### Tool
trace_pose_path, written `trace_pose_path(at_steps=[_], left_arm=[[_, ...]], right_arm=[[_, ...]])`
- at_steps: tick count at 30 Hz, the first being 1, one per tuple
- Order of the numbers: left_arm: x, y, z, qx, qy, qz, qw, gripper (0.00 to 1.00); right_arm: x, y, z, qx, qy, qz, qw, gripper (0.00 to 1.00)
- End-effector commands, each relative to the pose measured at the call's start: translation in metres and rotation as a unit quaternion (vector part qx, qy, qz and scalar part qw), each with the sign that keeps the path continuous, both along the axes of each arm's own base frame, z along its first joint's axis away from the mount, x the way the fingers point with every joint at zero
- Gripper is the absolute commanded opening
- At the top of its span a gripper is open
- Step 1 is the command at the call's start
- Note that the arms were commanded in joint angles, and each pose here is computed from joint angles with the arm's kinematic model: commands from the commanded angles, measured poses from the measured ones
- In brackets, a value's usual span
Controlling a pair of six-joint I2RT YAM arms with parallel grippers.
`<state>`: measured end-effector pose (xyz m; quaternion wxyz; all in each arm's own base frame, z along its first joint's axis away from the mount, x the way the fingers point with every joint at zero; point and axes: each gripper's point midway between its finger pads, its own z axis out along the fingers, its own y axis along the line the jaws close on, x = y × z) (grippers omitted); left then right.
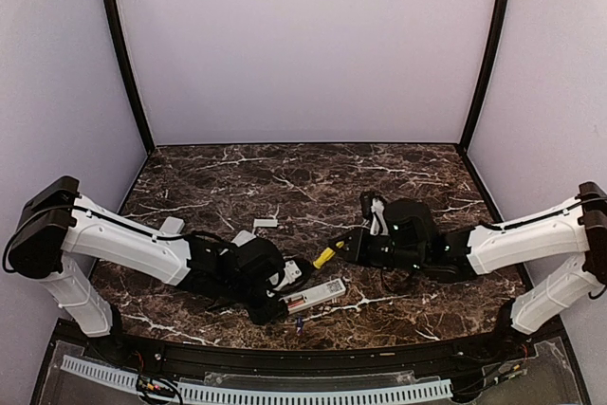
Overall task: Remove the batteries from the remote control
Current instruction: Remove the battery from the remote control without the battery cover.
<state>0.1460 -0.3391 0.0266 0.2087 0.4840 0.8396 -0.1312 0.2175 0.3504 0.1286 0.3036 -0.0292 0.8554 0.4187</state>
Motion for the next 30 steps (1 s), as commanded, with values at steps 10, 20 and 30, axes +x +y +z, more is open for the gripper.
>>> trace_pose_path(at_steps=[10,20,30], left_arm=[[0.003,0.000,0.019,-0.041,-0.001,0.020,0.999,0.50],[0.002,0.005,0.010,-0.041,0.014,0.020,0.999,0.53],[-0.005,0.000,0.004,-0.042,0.032,0.002,0.999,0.55]], right_arm=[[-0.012,-0.030,0.030,-0.024,-0.026,0.007,0.999,0.00],[-0.028,-0.013,0.015,-0.025,-0.003,0.027,0.999,0.00],[-0.027,-0.009,0.007,-0.051,-0.003,0.027,0.998,0.00]])
